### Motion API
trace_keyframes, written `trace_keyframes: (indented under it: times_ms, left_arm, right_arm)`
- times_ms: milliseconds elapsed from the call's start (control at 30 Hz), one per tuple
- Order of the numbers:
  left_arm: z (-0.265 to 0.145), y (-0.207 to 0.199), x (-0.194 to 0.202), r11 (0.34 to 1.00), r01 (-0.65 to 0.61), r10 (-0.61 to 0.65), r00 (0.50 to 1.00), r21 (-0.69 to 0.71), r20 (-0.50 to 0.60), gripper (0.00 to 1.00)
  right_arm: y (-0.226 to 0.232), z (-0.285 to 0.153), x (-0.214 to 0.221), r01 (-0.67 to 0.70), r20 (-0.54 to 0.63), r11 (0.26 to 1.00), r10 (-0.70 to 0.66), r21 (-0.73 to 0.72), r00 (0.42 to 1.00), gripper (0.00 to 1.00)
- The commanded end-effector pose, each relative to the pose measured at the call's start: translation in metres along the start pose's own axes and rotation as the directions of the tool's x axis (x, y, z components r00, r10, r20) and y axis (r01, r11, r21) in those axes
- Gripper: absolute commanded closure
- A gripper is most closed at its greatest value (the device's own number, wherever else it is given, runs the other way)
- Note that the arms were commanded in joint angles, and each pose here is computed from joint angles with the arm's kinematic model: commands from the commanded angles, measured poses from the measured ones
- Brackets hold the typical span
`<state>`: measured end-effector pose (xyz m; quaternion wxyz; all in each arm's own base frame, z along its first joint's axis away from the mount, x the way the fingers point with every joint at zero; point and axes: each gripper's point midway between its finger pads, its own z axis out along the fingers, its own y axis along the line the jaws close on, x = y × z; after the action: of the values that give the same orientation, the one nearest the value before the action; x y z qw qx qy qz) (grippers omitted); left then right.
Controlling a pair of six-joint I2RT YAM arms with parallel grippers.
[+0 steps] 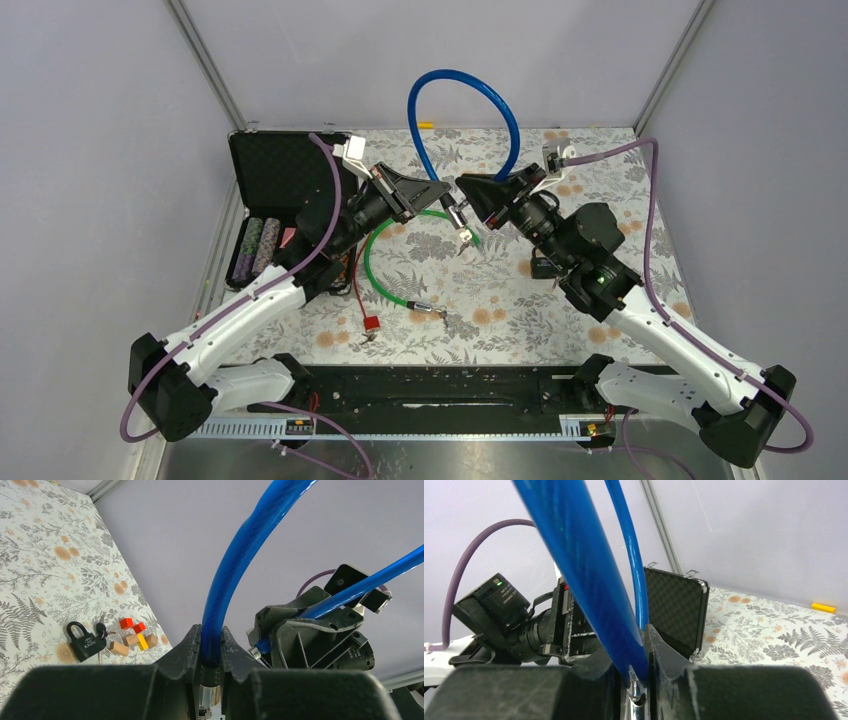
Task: Lock with the key
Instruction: Lock the lock.
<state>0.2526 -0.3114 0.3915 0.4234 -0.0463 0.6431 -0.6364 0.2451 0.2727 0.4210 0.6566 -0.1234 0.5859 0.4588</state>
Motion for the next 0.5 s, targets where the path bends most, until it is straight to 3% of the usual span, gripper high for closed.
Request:
trace_keyframes:
  times_ms: [0, 467]
  left_arm:
    - [-0.008, -0.044, -0.008, 0.987, 0.008, -0.011, 1.0, 0.161, 0.013, 1.0]
    - [-0.002, -0.034, -0.012, 0.987, 0.078, -0.084, 0.996, 0.14, 0.035, 1.0]
  right_arm:
    - [0.006, 0.003, -0.04, 0.039, 0.129, 0.999, -0.041, 0.018, 0.991, 1.0]
    - [0.018, 0.0, -0.021, 0.007, 0.089, 0.998, -0.002, -0.056, 0.996, 1.0]
